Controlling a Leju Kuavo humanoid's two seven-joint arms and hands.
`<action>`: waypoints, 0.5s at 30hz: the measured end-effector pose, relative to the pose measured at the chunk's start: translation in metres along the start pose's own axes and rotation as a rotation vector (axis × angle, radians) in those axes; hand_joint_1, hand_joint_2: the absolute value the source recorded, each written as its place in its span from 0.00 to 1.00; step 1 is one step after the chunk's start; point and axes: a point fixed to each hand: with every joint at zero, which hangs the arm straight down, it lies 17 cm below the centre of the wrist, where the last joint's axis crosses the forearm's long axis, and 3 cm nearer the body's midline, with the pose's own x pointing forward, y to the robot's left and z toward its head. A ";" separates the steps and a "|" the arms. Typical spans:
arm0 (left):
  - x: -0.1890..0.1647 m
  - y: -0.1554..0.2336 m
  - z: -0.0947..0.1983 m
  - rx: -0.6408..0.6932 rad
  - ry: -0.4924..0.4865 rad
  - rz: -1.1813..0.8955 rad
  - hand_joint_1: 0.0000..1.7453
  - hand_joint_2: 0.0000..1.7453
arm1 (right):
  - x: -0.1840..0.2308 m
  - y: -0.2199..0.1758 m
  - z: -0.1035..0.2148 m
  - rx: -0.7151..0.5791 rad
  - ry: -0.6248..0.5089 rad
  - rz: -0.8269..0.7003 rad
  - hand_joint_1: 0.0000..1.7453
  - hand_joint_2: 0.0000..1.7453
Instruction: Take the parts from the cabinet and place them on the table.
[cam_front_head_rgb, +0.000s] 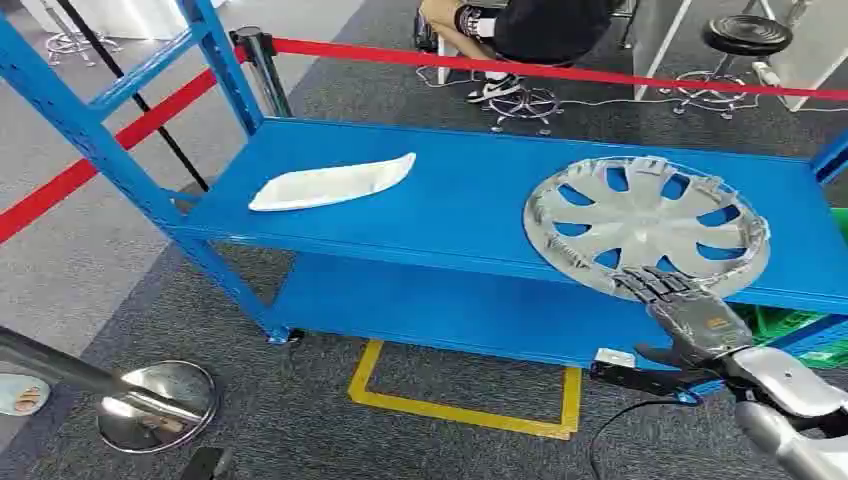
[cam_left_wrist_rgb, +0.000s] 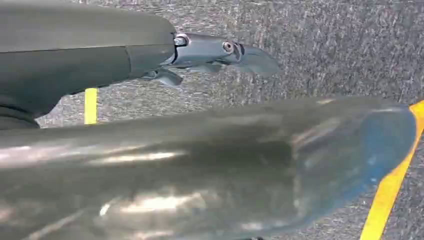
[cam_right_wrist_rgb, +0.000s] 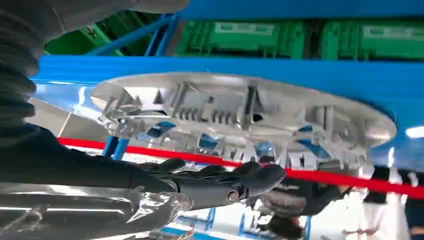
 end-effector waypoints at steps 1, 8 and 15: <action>0.001 -0.001 0.000 -0.001 -0.001 -0.001 0.00 0.00 | 0.002 0.000 -0.001 -0.012 0.000 0.000 0.00 1.00; 0.000 -0.004 0.000 -0.008 0.000 -0.017 0.00 0.00 | 0.018 -0.015 -0.013 -0.166 0.020 -0.015 0.00 1.00; 0.000 -0.009 0.000 -0.016 0.001 -0.027 0.00 0.00 | 0.021 -0.022 -0.019 -0.244 0.064 -0.045 0.00 1.00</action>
